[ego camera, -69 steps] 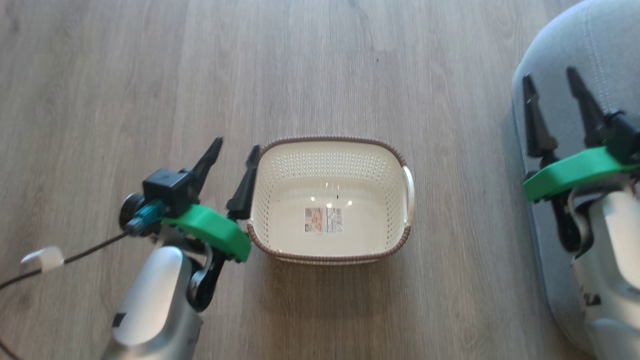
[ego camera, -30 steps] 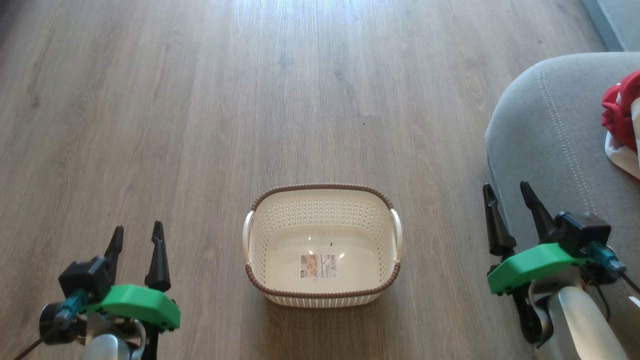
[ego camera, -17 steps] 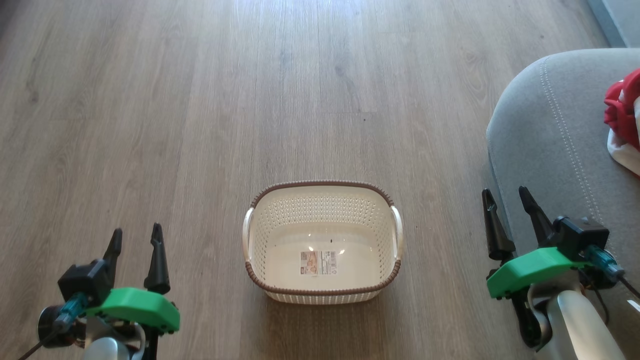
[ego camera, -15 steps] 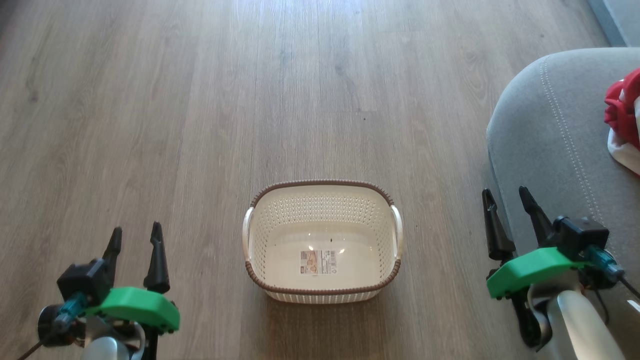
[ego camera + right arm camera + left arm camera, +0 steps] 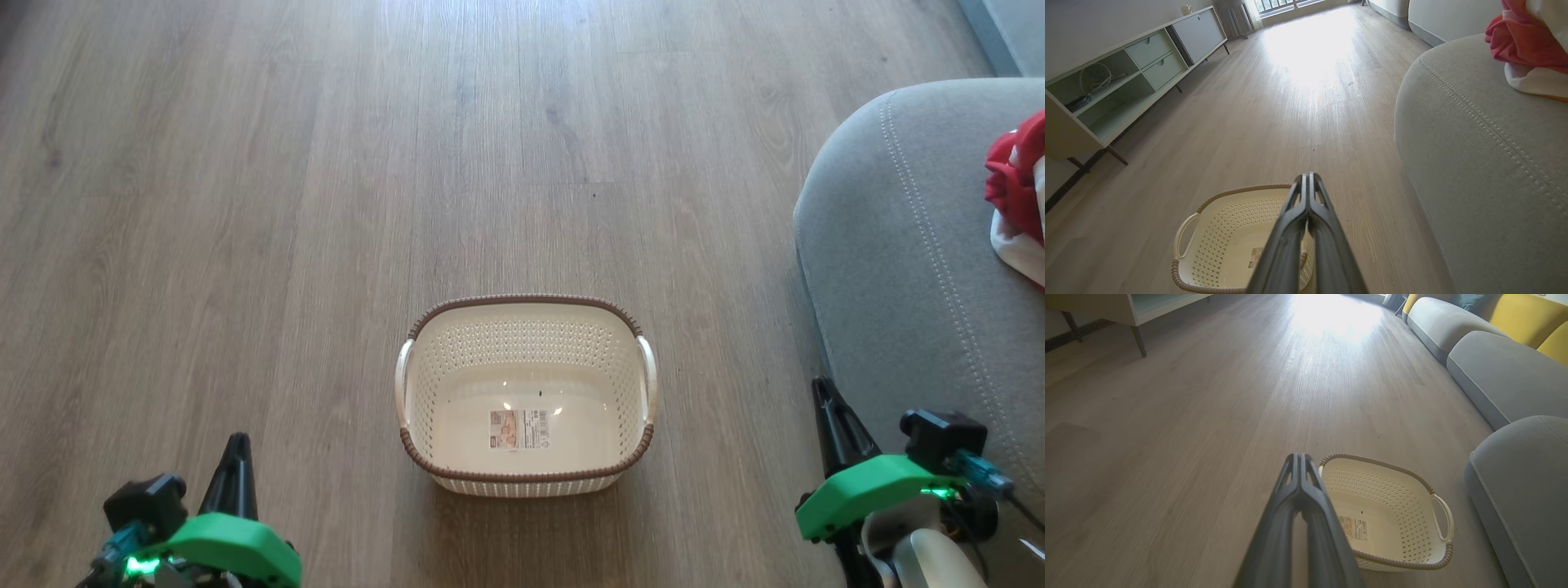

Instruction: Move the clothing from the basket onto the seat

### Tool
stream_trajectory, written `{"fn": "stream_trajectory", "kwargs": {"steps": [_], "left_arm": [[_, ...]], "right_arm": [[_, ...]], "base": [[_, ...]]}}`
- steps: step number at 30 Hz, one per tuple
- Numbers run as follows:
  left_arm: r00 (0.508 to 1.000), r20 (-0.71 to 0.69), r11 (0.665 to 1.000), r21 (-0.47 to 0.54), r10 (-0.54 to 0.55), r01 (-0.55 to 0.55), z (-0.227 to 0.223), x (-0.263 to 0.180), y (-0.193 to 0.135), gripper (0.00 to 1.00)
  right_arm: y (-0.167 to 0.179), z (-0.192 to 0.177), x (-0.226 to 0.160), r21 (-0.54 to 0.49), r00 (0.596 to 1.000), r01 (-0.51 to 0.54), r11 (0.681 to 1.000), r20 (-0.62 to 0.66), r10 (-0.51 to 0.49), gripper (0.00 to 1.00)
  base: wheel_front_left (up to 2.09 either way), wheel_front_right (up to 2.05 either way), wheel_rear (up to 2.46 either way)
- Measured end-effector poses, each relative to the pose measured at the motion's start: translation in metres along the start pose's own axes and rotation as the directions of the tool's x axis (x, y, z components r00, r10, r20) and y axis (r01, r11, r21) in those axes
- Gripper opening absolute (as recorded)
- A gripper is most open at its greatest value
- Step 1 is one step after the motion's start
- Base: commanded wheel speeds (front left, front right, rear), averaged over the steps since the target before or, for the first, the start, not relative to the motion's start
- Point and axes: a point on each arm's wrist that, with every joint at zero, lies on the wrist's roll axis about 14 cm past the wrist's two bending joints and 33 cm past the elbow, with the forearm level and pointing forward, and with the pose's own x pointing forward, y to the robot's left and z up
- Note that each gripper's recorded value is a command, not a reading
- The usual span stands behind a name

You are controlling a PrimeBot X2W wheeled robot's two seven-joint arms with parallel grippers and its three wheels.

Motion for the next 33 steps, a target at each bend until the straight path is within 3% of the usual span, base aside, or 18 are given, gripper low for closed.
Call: {"fn": "stream_trajectory", "kwargs": {"steps": [15,33], "left_arm": [[1.0,-0.018,0.986,-0.167,0.022,-0.024,0.0,0.001,0.002,0.0],[0.999,-0.03,0.936,-0.351,0.022,-0.031,0.003,0.003,0.0,0.0]], "right_arm": [[-0.005,0.007,0.001,0.166,0.999,0.034,0.986,0.009,-0.036,0.0],[-0.009,0.014,0.001,0.35,0.998,0.056,0.935,0.016,-0.066,0.0]], "base": [[0.0,0.0,0.0],[0.0,0.0,0.0]]}}
